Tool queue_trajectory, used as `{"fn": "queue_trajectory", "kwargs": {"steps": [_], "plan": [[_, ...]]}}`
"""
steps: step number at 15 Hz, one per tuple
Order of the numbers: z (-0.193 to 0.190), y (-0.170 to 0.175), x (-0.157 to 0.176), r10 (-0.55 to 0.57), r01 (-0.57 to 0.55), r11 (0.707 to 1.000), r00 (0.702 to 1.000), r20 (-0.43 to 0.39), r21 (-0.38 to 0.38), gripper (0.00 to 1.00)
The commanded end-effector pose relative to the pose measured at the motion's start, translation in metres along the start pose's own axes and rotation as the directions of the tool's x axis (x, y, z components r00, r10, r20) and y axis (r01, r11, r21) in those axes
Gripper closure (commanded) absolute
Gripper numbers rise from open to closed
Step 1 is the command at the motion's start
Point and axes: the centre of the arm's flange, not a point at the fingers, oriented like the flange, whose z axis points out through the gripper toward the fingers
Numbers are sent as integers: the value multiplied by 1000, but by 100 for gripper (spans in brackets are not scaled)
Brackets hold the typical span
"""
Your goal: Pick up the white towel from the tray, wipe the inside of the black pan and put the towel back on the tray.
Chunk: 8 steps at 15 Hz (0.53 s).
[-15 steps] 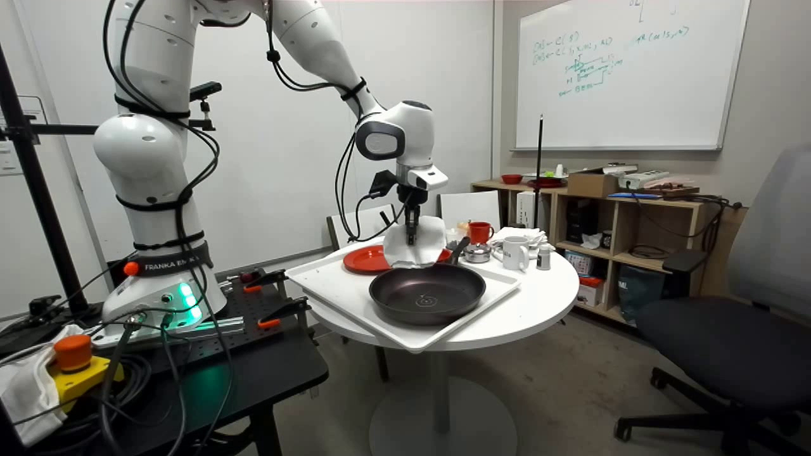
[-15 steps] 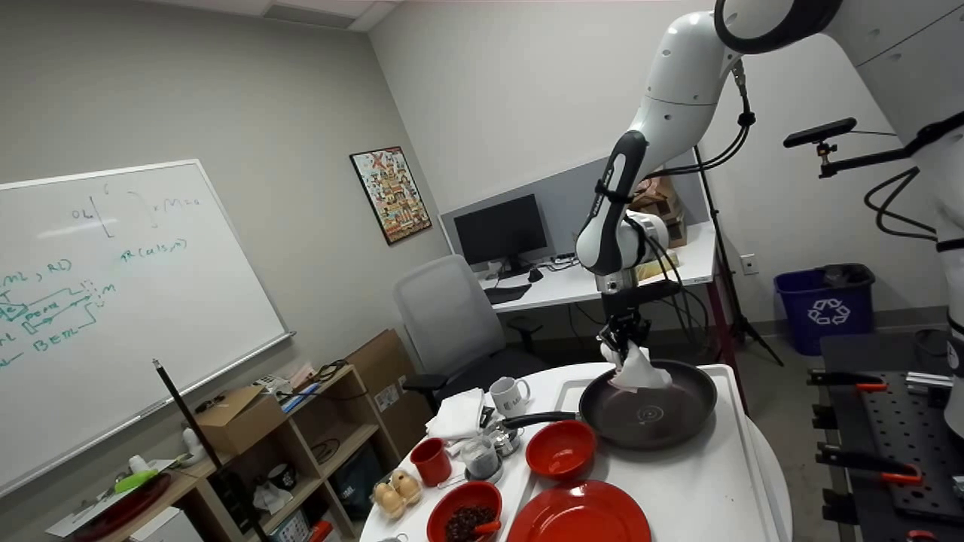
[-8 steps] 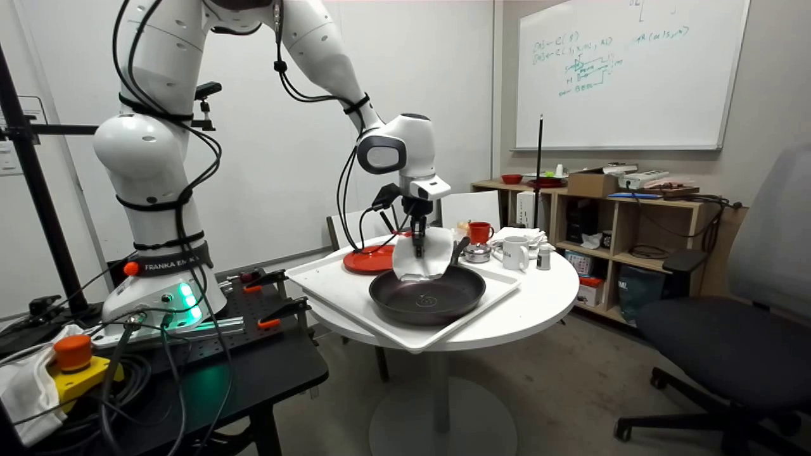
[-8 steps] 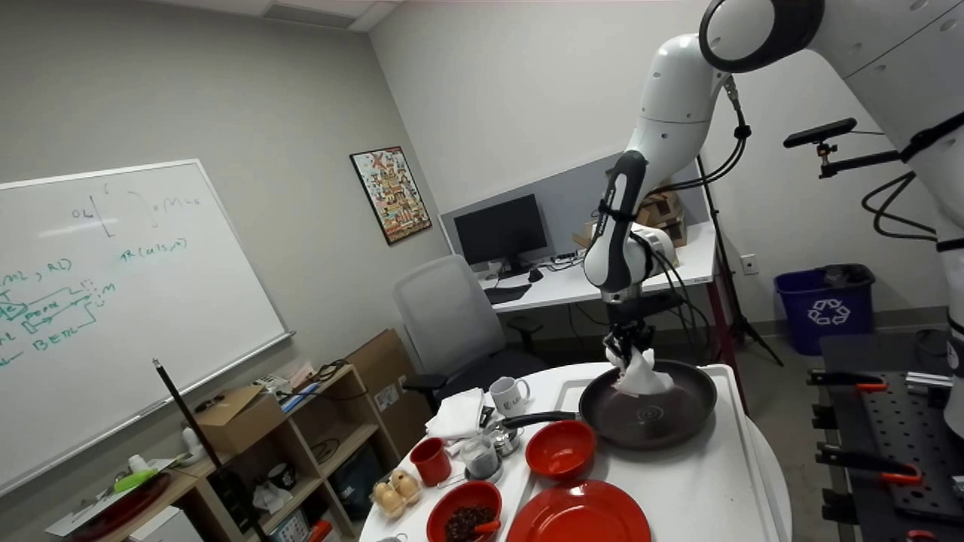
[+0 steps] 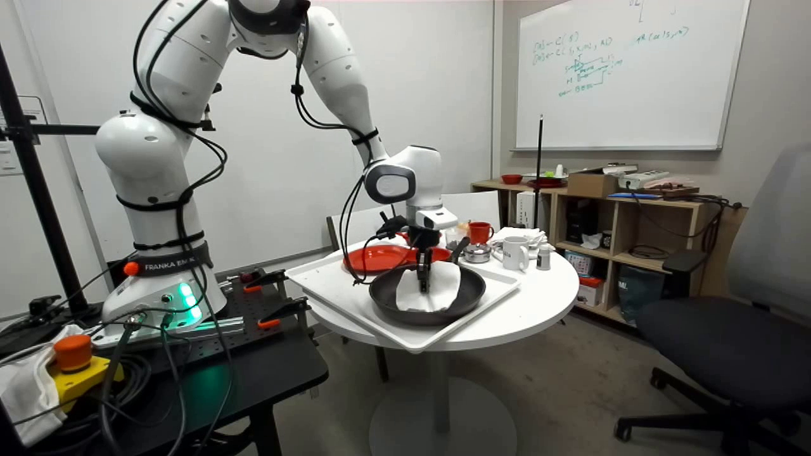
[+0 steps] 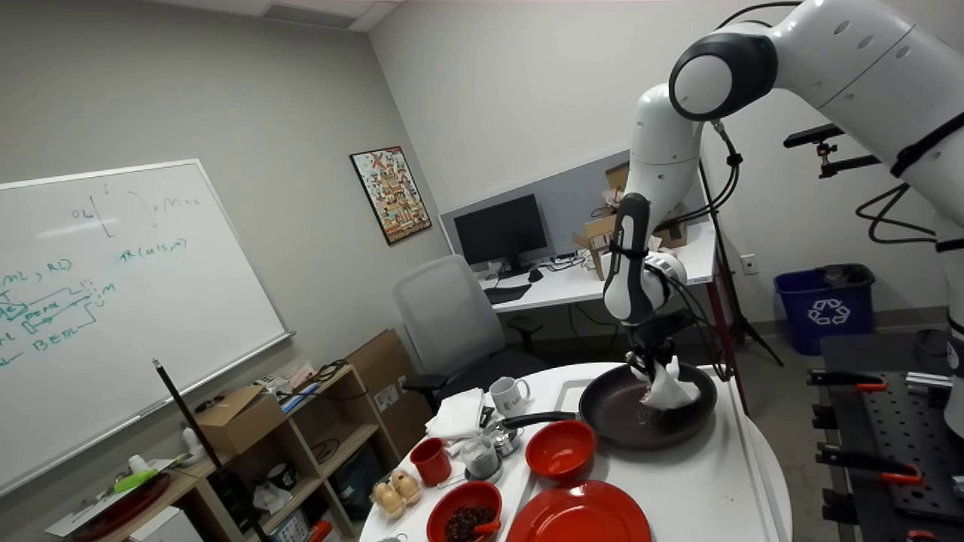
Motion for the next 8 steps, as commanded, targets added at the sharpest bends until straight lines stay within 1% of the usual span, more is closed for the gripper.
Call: {"fn": "queue_trajectory", "kwargs": {"steps": [1,4,8], "plan": [[19,0,12,-20,23,997,999,43,-67,94],[28,7,19,-44,51,995,995,89,-83,94],[34,14,39,-34,42,996,993,112,-75,94]]}}
